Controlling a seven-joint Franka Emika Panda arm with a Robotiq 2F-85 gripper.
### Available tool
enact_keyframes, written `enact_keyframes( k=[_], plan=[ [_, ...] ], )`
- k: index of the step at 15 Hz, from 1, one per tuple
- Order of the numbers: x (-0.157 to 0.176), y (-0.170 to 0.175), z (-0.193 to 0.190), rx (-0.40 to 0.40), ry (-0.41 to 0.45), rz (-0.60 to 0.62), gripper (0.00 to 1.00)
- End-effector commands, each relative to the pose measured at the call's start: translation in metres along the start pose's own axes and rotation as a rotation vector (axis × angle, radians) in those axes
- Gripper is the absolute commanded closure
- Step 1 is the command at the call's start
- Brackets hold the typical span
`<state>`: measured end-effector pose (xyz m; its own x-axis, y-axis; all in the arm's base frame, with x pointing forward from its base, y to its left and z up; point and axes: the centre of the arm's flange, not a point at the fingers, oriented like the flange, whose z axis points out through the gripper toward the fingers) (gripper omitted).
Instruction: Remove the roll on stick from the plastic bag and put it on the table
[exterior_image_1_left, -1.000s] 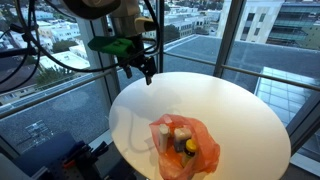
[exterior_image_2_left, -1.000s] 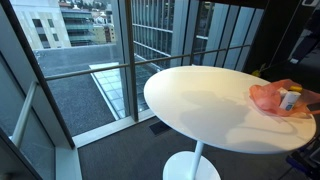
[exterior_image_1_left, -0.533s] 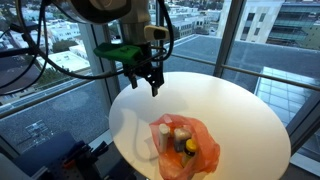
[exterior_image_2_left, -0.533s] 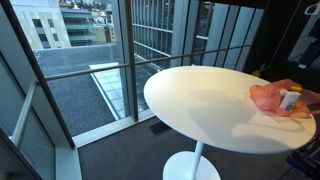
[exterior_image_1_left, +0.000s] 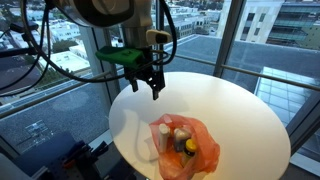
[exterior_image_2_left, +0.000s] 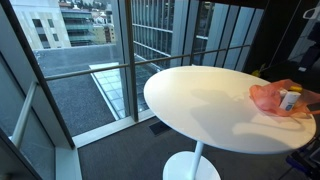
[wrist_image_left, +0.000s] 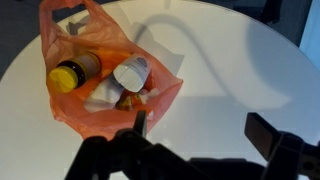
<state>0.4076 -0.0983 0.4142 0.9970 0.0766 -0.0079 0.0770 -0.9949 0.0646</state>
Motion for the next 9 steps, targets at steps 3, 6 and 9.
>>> enact_keyframes(
  k=[3,6,9],
  plan=[
    [0.005,0.016,0.015,-0.012,-0.008,0.008,0.00],
    [0.008,0.028,0.035,-0.044,-0.018,0.017,0.00],
    [0.012,0.044,0.058,-0.053,-0.038,0.015,0.00]
  ],
)
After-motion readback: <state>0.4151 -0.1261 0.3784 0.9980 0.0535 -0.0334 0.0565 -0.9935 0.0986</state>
